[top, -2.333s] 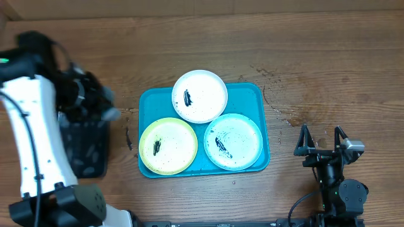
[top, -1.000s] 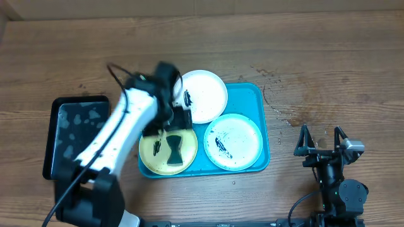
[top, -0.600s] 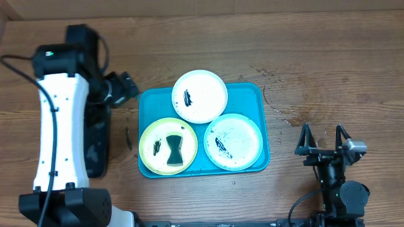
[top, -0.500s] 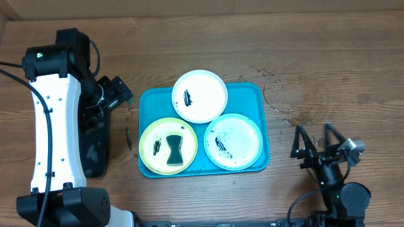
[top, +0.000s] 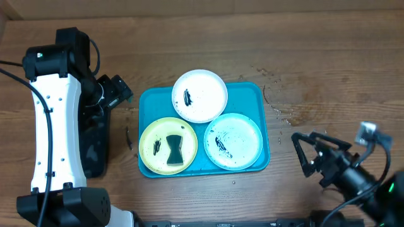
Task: Clean dirty plates on tray and stack at the side
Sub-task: 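Reach the right gripper to the yellow plate rim and grasp it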
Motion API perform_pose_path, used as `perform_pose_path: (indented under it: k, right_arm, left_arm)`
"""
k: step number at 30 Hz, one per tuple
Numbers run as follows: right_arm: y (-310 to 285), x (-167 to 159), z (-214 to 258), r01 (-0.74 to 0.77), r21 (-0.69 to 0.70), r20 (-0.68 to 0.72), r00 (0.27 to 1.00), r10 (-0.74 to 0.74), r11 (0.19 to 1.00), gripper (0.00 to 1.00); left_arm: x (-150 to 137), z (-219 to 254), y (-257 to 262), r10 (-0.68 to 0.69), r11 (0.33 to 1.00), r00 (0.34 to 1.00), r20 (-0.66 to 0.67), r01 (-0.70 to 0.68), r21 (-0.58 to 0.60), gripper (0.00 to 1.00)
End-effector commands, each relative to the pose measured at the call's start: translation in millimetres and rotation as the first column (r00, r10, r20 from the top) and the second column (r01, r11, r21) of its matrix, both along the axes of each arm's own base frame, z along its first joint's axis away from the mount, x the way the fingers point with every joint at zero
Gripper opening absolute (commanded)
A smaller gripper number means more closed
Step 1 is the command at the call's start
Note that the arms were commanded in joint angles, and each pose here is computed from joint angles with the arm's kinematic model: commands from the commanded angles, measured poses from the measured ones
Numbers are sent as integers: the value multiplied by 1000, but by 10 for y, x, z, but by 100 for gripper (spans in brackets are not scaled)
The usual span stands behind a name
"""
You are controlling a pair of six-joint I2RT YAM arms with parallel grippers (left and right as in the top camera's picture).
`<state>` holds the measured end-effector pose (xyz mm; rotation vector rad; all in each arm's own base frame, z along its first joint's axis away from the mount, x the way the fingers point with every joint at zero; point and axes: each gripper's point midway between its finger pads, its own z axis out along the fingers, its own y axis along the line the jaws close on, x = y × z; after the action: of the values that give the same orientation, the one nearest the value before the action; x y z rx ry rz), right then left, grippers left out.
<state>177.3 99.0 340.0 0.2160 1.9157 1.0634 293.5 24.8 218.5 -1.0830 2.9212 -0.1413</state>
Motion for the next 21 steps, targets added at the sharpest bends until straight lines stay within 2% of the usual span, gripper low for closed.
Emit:
perform_pose_path:
  k: [1,2,3,5,6,7,8,9,13,15,16,21]
  right_arm:
    - [40,124,168,-130,-182,-124,986,109,975,100]
    - [80,148,154,-171,-179,-186,973,137,969,100]
    - [254,192,107,-296,-185,-239,938,249,937,100]
    - [418,230,9,-370,-187,-277,908,313,910,100]
    - [466,234,-23,-389,-190,-288,900,328,901,95]
    - [561,263,-97,-417,-204,-314,885,344,886,70]
    - [637,303,-172,-424,-217,-345,876,337,879,56]
    - [726,367,-284,-419,-239,-388,868,310,876,47]
    - [1031,530,-686,-378,-304,-508,841,187,875,50]
    - [1296,611,-899,-383,-325,-536,828,166,864,56]
    - [1637,781,-1152,-393,-367,-530,833,158,843,61]
    - [2049,1084,-1904,-409,-401,-602,792,101,820,61]
  left_arm:
    - [18,14,-16,29,999,1000,6,-29,-16,100]
    - [18,12,-14,30,999,1000,6,-30,-16,100]
    - [18,12,-14,30,999,1000,6,-30,-16,100]
    - [18,12,-14,30,999,1000,6,-30,-16,100]
    - [16,14,-15,30,999,1000,6,-30,-16,100]
    - [14,13,-21,28,999,1000,4,-28,-19,100]
    - [4,12,-22,28,999,1000,0,-28,-20,100]
    - [6,14,-25,21,1000,1000,2,-21,-20,98]
    - [33,14,-34,-44,999,999,18,45,-17,99]
    - [46,13,-48,-100,995,995,29,100,-16,100]
    - [75,-4,-100,-167,985,985,49,169,-40,100]
    - [55,-210,-117,-186,981,982,21,187,-57,100]
